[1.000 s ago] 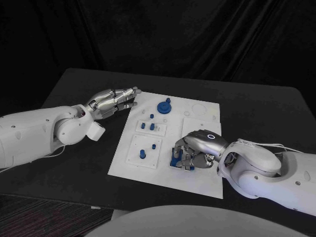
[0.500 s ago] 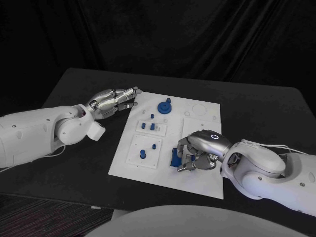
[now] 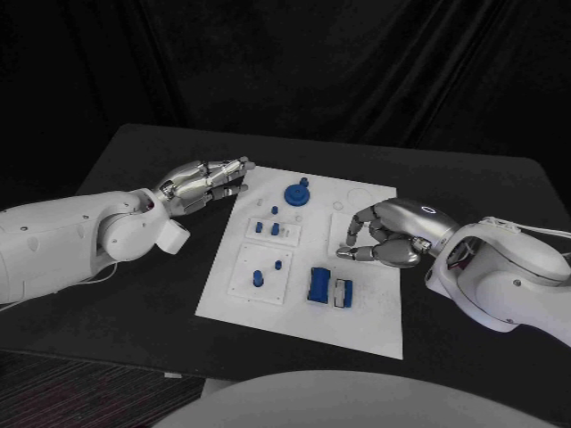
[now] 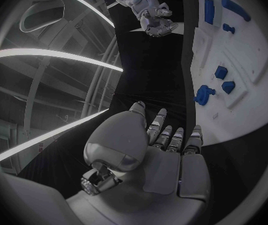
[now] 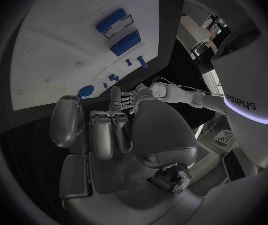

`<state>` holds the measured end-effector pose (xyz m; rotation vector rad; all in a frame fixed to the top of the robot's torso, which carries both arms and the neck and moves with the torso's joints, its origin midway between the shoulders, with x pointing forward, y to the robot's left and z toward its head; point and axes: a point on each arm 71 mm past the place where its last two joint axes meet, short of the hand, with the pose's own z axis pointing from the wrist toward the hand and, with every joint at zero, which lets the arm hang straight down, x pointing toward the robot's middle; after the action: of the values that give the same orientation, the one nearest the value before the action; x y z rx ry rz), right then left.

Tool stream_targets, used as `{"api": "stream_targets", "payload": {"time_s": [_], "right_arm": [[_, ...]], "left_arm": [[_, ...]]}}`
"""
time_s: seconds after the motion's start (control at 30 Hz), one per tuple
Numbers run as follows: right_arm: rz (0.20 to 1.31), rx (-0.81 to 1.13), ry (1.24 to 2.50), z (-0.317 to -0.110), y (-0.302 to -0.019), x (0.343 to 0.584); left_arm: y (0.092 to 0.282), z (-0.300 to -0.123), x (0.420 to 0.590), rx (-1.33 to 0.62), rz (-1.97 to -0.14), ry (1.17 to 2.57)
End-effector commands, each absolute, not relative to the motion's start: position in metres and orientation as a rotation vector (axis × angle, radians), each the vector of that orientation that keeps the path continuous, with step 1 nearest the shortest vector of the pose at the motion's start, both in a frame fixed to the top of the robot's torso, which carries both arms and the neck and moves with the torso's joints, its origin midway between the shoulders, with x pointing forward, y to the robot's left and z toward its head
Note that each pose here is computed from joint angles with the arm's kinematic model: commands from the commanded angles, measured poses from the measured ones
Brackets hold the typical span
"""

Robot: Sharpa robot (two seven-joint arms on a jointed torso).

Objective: Assemble the parts on the task board

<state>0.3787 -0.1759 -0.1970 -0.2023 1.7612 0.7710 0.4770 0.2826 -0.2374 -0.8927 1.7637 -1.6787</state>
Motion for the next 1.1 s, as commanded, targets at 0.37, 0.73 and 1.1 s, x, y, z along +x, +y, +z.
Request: {"api": "stream_targets", "payload": {"time_s": [0.37,0.73,1.1], "right_arm": [[0.525,-0.250,2.150,-0.235,-0.184,0.377],[0.546,-0.263,2.086,-0.240,-0.180,0.374],[0.589,-0.281,1.952,-0.239,-0.177,0.367]], "left_arm": [[0.283,-0.236,0.476,-0.895,-1.695,1.746],[0.282,-0.237,0.477,-0.894,-1.699,1.748],[0.283,-0.237,0.476,-0.896,-1.696,1.749]]}}
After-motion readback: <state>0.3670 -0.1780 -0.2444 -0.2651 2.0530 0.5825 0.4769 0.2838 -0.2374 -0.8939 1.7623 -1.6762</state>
